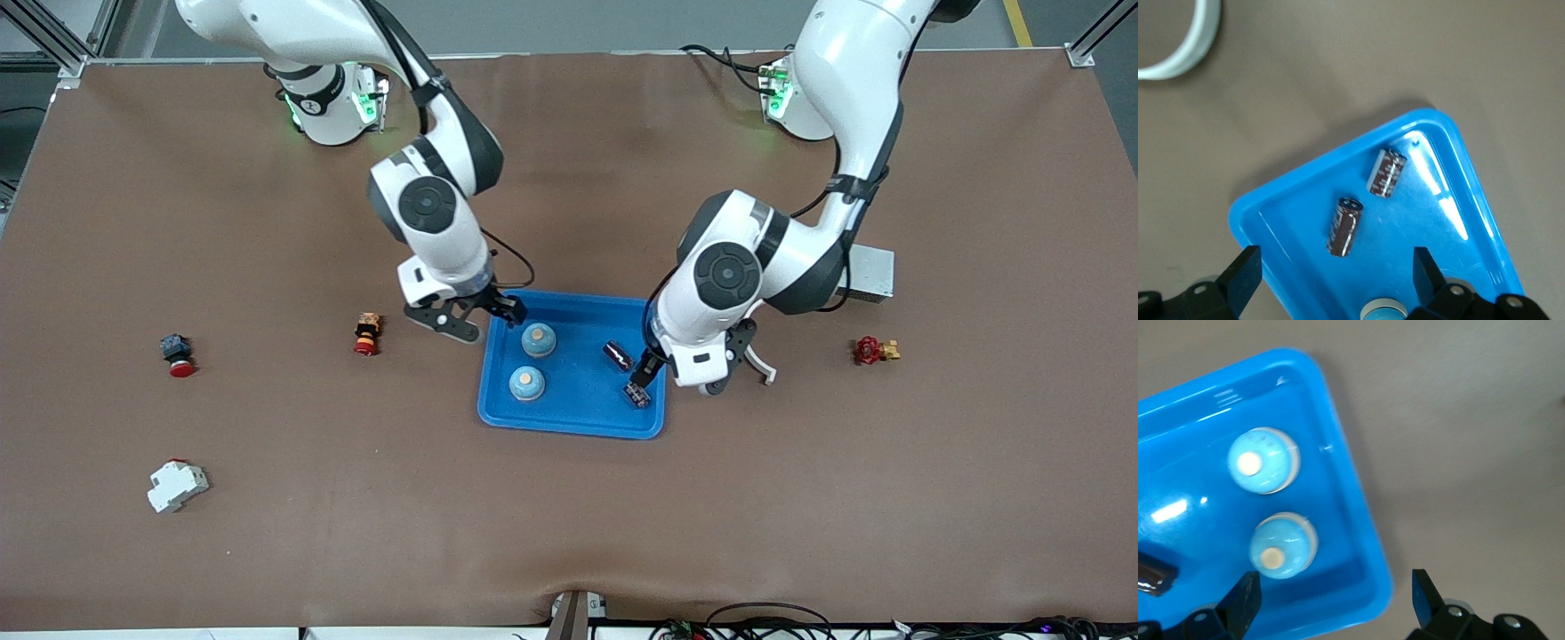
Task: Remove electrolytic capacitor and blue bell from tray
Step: 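Reach the right gripper to a bell while the left gripper reaches a capacitor, then grasp the bell with the right gripper while the left gripper grasps the capacitor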
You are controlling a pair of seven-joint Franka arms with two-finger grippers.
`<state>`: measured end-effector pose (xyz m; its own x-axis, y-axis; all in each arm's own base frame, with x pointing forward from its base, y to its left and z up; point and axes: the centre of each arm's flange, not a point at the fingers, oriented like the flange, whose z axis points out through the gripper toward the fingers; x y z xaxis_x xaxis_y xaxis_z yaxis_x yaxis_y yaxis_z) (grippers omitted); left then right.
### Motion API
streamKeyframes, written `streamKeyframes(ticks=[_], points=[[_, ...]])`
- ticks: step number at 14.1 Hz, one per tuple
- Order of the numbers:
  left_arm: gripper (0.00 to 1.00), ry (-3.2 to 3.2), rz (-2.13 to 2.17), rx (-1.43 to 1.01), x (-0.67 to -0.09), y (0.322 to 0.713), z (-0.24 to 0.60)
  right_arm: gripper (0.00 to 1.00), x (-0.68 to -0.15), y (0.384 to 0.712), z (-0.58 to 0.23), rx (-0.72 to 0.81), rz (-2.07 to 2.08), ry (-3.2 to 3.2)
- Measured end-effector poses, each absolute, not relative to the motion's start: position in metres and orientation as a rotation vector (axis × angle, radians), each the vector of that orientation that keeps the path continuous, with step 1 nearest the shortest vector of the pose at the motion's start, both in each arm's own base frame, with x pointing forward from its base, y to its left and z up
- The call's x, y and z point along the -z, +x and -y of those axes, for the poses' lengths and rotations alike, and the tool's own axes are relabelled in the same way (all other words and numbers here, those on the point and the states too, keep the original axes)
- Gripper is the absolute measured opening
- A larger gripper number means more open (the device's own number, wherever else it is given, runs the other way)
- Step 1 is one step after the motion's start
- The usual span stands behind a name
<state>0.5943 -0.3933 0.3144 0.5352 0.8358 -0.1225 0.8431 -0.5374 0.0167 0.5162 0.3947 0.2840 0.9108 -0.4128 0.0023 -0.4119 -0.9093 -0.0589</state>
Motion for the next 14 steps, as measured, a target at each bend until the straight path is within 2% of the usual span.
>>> streamKeyframes(ticks=[8, 14], points=[[1.0, 2.624, -1.479, 0.093, -0.261, 0.591, 0.426, 1.0, -0.22, 0.526, -0.446, 0.008, -0.683, -3.027], [1.0, 2.705, -1.455, 0.081, -0.21, 0.581, 0.432, 1.0, -0.204, 0.528, -0.451, 0.026, -0.682, -3.016]])
